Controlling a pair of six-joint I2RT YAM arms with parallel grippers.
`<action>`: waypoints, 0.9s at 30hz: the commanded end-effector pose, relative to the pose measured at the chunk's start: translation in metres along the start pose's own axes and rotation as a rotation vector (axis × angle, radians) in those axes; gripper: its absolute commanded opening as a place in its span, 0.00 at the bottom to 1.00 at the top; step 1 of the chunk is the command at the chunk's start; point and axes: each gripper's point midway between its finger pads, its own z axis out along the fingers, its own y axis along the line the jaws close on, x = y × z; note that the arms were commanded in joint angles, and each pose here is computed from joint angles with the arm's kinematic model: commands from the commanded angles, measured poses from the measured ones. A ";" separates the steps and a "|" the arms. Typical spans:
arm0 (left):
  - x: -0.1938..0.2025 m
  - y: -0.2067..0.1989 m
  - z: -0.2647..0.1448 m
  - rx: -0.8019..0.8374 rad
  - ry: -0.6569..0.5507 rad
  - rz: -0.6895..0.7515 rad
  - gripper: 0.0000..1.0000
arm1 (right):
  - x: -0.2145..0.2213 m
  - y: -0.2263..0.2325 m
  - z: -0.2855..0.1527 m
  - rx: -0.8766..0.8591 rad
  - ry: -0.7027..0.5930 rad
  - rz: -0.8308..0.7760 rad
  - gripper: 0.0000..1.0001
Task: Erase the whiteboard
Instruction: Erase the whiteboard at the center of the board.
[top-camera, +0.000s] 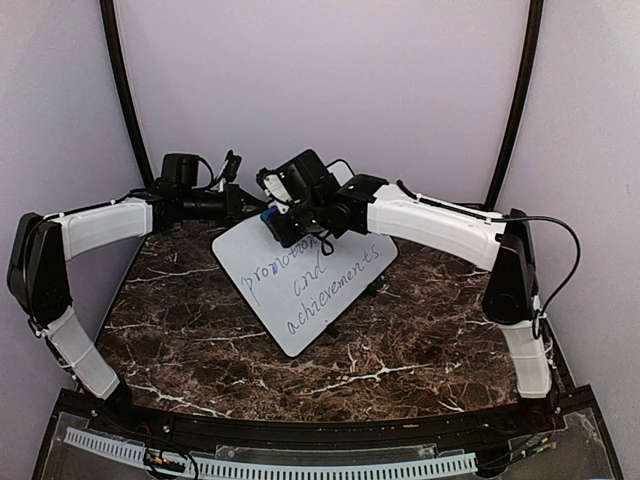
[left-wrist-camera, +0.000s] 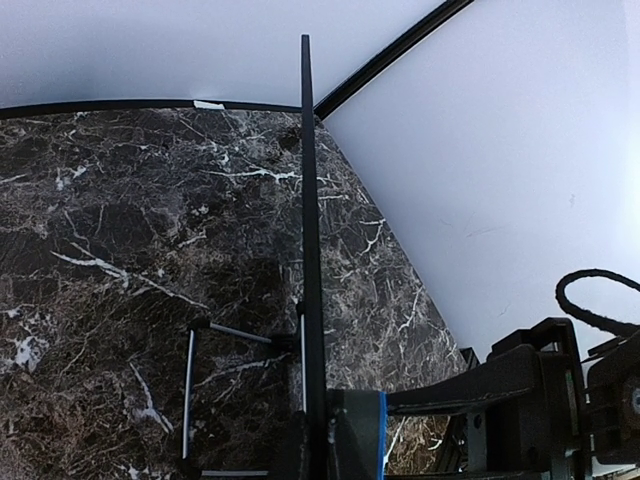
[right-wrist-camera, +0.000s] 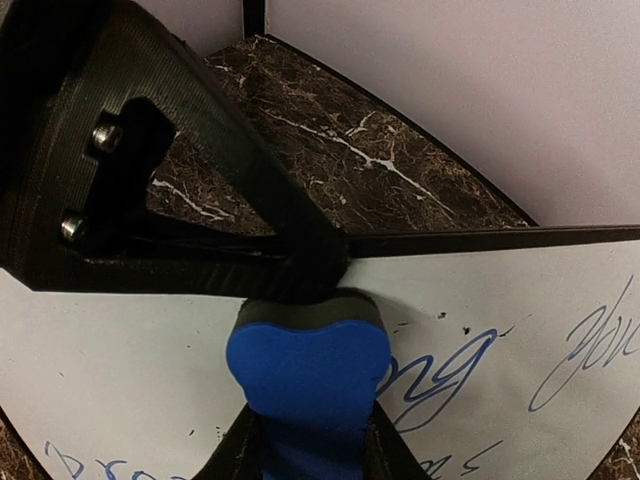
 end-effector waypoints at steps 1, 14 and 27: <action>-0.017 -0.049 -0.014 0.143 -0.054 0.133 0.00 | 0.025 0.000 0.009 -0.021 0.050 -0.010 0.29; -0.017 -0.056 -0.016 0.175 -0.053 0.150 0.00 | 0.050 -0.004 0.000 -0.064 0.103 0.033 0.29; -0.012 -0.063 -0.013 0.186 -0.045 0.177 0.00 | 0.031 -0.019 0.013 -0.039 0.146 0.063 0.29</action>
